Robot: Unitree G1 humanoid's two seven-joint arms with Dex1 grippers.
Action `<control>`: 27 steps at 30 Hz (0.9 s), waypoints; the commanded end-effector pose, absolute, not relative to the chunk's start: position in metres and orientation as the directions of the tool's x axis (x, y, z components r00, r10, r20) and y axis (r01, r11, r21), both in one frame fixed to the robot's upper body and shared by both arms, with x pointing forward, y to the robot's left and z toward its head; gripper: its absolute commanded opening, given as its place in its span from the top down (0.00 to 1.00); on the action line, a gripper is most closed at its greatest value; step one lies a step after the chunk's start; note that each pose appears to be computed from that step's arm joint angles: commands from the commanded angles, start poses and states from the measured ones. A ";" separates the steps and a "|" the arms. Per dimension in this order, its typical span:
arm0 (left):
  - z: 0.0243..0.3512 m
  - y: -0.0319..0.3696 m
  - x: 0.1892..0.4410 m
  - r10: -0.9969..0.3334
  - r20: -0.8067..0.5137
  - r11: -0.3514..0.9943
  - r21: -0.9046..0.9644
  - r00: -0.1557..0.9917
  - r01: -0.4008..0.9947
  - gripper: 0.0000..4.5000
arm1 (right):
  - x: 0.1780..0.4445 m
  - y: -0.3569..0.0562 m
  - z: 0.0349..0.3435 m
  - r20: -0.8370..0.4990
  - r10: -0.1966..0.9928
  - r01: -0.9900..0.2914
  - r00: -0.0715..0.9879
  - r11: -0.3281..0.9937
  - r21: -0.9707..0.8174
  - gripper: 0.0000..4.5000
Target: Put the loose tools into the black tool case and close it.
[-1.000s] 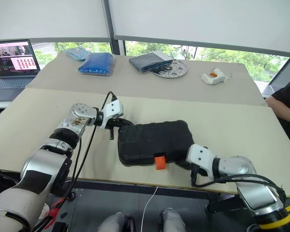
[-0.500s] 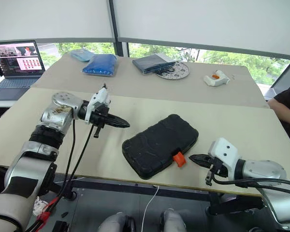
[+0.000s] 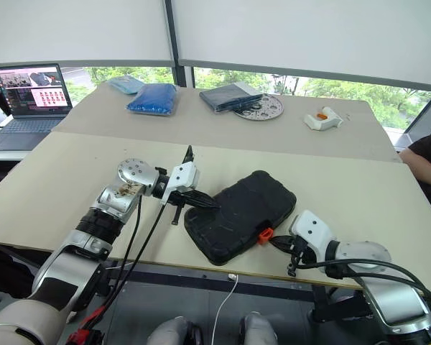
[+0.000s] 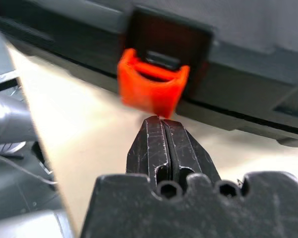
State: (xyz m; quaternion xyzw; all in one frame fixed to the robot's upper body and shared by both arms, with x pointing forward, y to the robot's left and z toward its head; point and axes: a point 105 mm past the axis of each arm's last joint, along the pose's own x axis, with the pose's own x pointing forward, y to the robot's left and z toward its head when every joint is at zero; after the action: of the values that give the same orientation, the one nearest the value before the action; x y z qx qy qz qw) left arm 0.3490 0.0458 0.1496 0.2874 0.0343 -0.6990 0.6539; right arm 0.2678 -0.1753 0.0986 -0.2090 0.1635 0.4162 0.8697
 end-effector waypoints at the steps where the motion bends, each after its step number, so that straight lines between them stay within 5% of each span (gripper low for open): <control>1: 0.129 0.040 0.349 -0.857 -0.514 -0.162 0.301 0.017 0.940 1.00 | 0.274 -0.167 0.110 -0.394 0.670 -0.777 0.629 0.559 -0.290 1.00; 13: 0.097 0.012 0.336 -0.763 -0.645 -0.405 0.444 -0.028 0.799 1.00 | 0.270 -0.152 0.140 -0.279 0.712 -0.764 0.644 0.581 -0.281 1.00; 27: 0.091 0.015 0.339 -0.766 -0.642 -0.396 0.438 -0.028 0.807 1.00 | 0.257 -0.168 0.134 -0.391 0.693 -0.795 0.606 0.542 -0.272 1.00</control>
State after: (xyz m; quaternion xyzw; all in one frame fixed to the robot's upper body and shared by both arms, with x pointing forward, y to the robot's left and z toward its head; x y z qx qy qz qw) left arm 0.3458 0.0051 0.1418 0.4255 -0.0631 -0.7009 0.5689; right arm 0.2654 -0.1775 0.1005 -0.1933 0.1801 0.3977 0.8787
